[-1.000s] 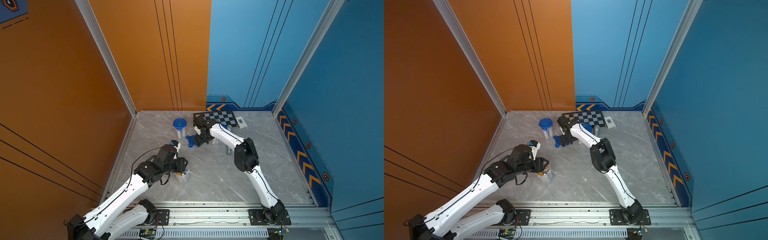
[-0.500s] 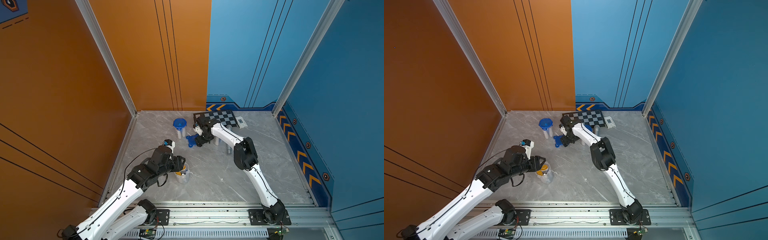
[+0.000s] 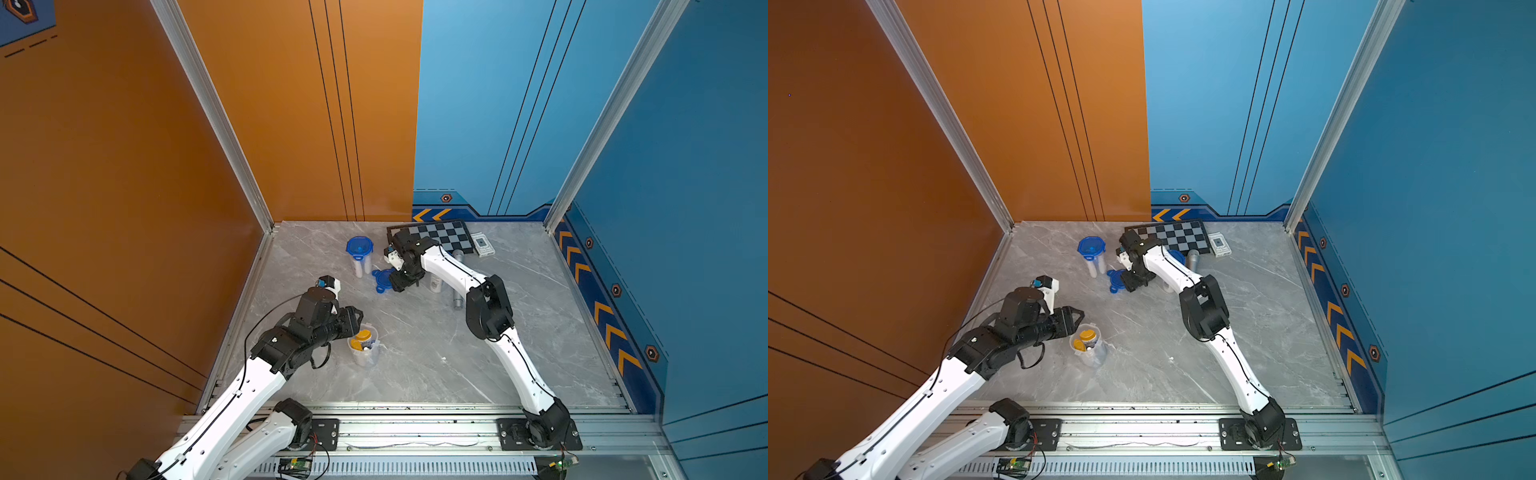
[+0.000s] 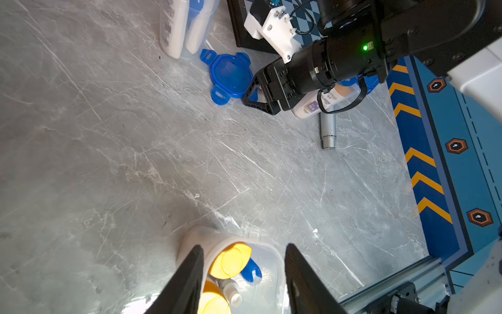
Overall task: Pack away toiletry kits
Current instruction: Pick up the lid from the center of the board, then close the lid on the container, then close the fastener on the container.
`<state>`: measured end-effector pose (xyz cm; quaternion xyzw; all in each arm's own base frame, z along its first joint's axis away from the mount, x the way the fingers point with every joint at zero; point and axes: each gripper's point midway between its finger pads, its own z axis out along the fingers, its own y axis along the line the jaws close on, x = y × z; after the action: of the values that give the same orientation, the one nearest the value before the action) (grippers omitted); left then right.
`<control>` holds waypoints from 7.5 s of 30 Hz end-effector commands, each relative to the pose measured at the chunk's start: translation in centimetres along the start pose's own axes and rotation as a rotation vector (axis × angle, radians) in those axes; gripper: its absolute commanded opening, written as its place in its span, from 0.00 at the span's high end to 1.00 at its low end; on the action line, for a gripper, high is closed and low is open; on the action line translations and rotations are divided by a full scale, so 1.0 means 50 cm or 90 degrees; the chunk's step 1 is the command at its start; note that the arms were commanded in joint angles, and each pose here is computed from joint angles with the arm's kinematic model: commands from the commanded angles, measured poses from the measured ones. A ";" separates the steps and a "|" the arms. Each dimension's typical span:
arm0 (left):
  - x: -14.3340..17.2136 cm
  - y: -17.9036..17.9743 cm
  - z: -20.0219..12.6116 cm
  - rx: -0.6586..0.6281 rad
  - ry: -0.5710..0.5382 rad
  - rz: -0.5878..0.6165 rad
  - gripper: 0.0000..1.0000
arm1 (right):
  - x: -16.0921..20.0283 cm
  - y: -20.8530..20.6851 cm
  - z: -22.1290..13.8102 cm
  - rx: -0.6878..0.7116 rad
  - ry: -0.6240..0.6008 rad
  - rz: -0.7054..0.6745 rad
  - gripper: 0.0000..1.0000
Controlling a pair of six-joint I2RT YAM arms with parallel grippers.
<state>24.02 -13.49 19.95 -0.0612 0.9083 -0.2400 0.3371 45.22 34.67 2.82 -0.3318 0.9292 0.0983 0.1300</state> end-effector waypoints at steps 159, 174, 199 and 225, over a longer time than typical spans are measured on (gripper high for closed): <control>0.092 0.118 -0.004 -0.136 0.219 -0.039 0.00 | 0.244 0.413 -0.356 -0.196 -0.089 -0.183 0.44; 0.043 0.096 -0.033 -0.137 0.193 0.025 0.16 | 0.210 0.397 -0.364 -0.176 -0.085 -0.114 0.47; 0.043 0.026 -0.042 -0.115 0.294 0.231 0.45 | 0.269 0.450 -0.394 -0.208 0.154 0.234 0.57; 0.096 0.044 -0.014 -0.116 0.373 0.195 0.49 | 0.237 0.477 -0.325 -0.173 0.126 0.316 0.63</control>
<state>21.05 -12.72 17.00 0.1207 0.9809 -0.1071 0.1083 17.96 41.28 17.39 -0.1312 0.9644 0.2253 -0.0439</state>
